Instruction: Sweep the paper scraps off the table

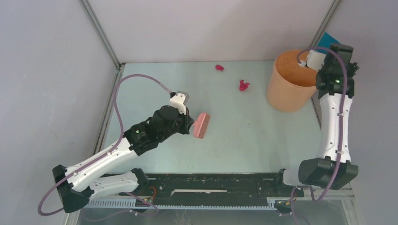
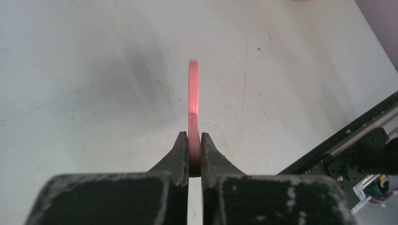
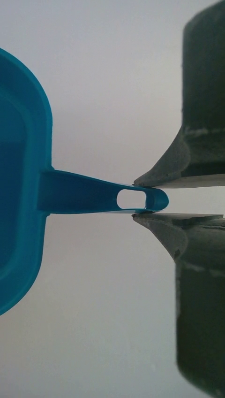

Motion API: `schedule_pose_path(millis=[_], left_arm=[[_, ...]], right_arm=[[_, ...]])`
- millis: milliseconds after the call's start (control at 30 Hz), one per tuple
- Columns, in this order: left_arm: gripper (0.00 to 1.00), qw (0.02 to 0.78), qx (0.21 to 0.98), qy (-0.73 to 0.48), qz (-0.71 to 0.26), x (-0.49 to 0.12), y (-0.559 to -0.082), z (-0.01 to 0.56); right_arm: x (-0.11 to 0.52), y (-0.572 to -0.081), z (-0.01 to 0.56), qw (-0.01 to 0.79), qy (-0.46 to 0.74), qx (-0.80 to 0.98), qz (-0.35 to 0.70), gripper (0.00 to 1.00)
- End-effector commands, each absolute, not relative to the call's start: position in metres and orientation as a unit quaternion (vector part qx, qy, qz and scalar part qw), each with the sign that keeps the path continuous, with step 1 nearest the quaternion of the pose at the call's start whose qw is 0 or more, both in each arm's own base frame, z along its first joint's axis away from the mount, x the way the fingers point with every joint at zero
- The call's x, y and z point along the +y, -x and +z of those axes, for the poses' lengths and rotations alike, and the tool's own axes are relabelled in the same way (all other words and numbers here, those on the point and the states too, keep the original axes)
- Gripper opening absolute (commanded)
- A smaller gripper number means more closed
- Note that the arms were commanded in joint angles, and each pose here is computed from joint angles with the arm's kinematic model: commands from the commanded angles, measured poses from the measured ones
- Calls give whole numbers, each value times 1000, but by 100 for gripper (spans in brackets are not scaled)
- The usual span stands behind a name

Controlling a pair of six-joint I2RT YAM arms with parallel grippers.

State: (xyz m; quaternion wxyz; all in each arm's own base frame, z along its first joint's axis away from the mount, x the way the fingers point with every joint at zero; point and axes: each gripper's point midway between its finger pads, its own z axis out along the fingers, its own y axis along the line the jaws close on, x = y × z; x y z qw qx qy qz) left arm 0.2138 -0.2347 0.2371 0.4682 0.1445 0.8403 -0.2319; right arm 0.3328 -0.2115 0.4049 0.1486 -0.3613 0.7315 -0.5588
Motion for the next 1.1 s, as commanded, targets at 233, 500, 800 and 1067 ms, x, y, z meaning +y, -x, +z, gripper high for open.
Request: schedule_pose_path(millis=[233,500,800,1067], left_arm=[[4,549,794,-105,-241,-273,-269,309],[0,549,776,-19,-311,-310,-331,321],[0,521,741,91,-413,-367,-438,285],[0,486,710,186,-475,-414,-519,230]], right_arm=[[-103,-238,352,345,280,855,-266,2],[-22,-170,236,335,273,900,-49,0],[-8,-164,151,320,248,914,-28,0],[-12,-181,122,319,247,914,-51,0]])
